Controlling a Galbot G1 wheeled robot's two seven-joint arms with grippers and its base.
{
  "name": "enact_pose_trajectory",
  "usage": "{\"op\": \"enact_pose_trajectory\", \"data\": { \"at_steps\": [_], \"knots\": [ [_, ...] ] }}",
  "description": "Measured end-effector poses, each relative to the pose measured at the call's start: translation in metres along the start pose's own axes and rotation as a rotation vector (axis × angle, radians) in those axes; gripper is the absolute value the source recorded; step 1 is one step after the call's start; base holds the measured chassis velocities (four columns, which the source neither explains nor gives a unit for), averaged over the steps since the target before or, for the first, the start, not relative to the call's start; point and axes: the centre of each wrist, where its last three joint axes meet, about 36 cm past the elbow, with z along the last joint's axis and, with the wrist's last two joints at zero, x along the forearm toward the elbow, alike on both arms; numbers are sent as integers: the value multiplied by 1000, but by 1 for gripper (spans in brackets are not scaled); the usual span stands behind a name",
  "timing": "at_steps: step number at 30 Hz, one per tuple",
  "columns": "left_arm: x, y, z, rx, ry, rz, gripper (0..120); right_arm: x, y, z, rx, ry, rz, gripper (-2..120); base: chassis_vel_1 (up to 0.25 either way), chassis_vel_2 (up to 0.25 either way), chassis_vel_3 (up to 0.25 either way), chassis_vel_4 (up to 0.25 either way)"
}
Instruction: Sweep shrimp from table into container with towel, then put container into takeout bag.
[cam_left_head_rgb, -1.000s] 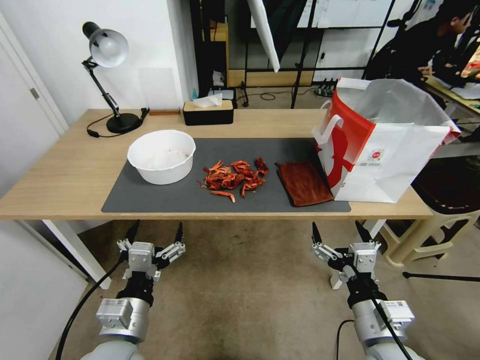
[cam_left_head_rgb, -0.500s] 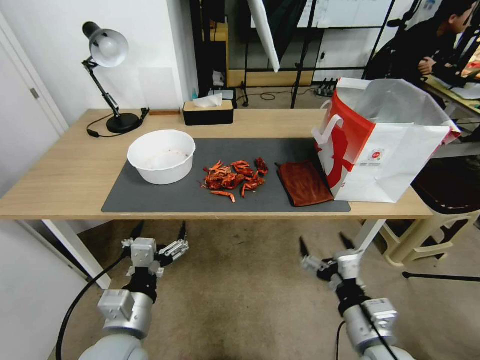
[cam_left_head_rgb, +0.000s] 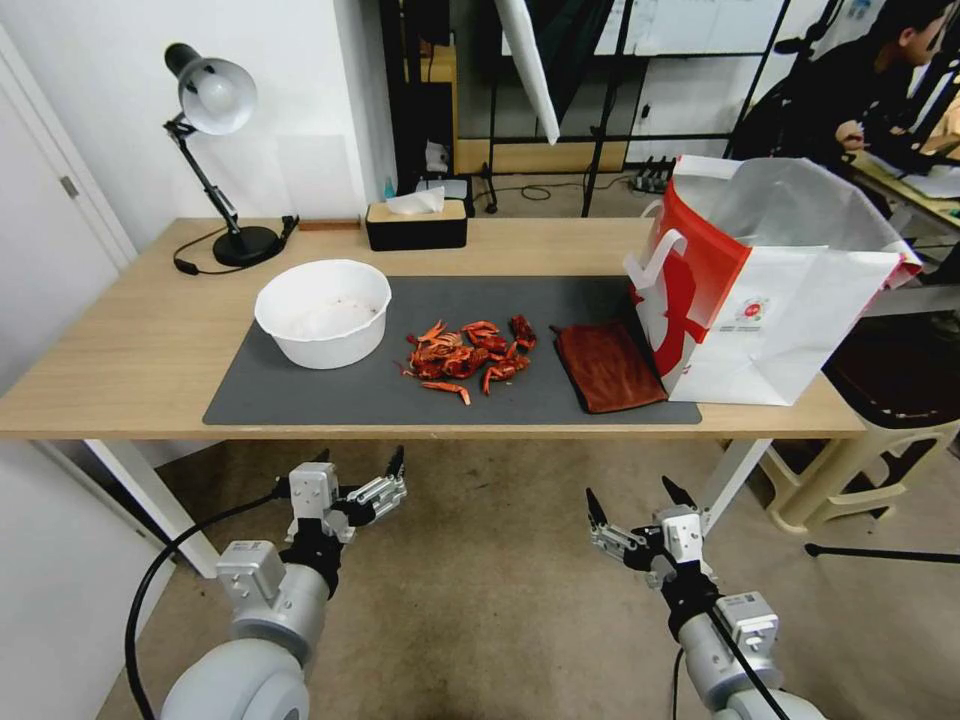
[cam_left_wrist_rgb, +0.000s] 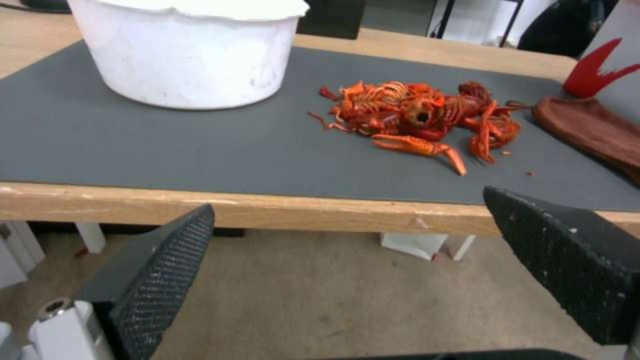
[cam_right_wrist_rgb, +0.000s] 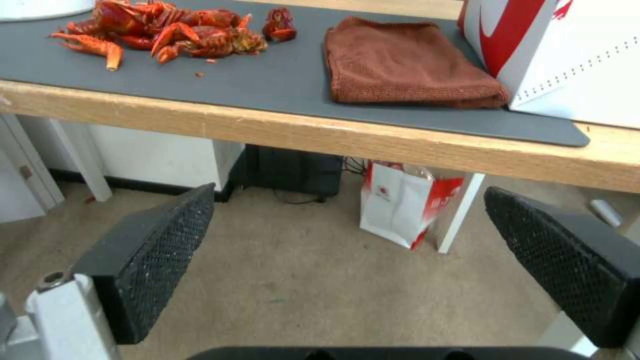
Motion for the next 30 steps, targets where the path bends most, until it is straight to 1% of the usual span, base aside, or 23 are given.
{"op": "enact_pose_trajectory", "data": {
  "at_steps": [4, 6, 7, 9, 10, 11, 13, 14, 15, 16, 17, 18, 19, 20, 21, 24, 25, 28, 29, 30],
  "knots": [
    [0, 1, 1, 0, -5, -2, 100, 0, 0, 0, -1, -1, 1, 100, 0, 0, 0, 0],
    [-2, 3, 3, 4, -30, -11, 100, 0, -1, 0, -2, -3, 2, 100, 0, 0, 0, 0],
    [-2, 3, 3, 4, -30, -11, 100, 0, -1, 0, -2, -3, 2, 100, 0, 0, 0, 0],
    [-4, 6, 2, 25, -69, -13, 100, -1, -1, 0, -4, -4, 2, 100, 0, 0, 0, 0],
    [-6, 9, -1, 43, -104, -18, 100, -1, -1, 0, -7, -6, 2, 100, 0, 0, 0, 0],
    [-6, 9, -1, 43, -104, -18, 100, -1, -1, 0, -7, -6, 2, 100, 0, 0, 0, 0],
    [-12, 14, -11, 71, -169, -34, 100, 0, -2, -3, -8, -15, 2, 100, 0, 0, 0, 0],
    [-12, 14, -11, 71, -169, -34, 100, 0, -2, -3, -8, -15, 2, 100, 0, 0, 0, 0],
    [-17, 20, -15, 66, -199, -32, 100, 0, -2, -4, -9, -18, 2, 100, 0, 0, 0, 0],
    [-22, 27, -18, 49, -226, -19, 100, 0, -2, -5, -10, -19, 2, 100, 0, 0, 0, 0],
    [-22, 27, -18, 49, -226, -19, 100, 0, -2, -5, -10, -19, 2, 100, 0, 0, 0, 0],
    [-25, 31, -19, 36, -242, -8, 100, 0, -2, -5, -10, -19, 2, 100, 0, 0, 0, 0],
    [-36, 43, -22, -2, -285, 23, 100, 0, -2, -5, -11, -19, 2, 100, 0, 0, 0, 0],
    [-42, 48, -24, -19, -299, 37, 100, 0, -2, -5, -11, -18, 1, 100, 0, 0, 0, 0],
    [-42, 48, -24, -19, -299, 37, 100, 0, -2, -5, -11, -18, 1, 100, 0, 0, 0, 0],
    [-61, 69, -33, -93, -325, 78, 100, -1, -1, -5, -13, -18, -3, 100, 0, 0, 0, 0],
    [-61, 69, -33, -93, -325, 78, 100, -1, -1, -5, -13, -18, -3, 100, 0, 0, 0, 0],
    [-77, 87, -42, -155, -330, 102, 100, -3, 2, -4, -17, -15, -13, 100, 0, 0, 0, 0],
    [-77, 87, -42, -155, -330, 102, 100, -3, 2, -4, -17, -15, -13, 100, 0, 0, 0, 0],
    [-81, 92, -45, -171, -331, 107, 100, -4, 3, -4, -17, -14, -14, 100, 0, 0, 0, 0]
  ]
}}
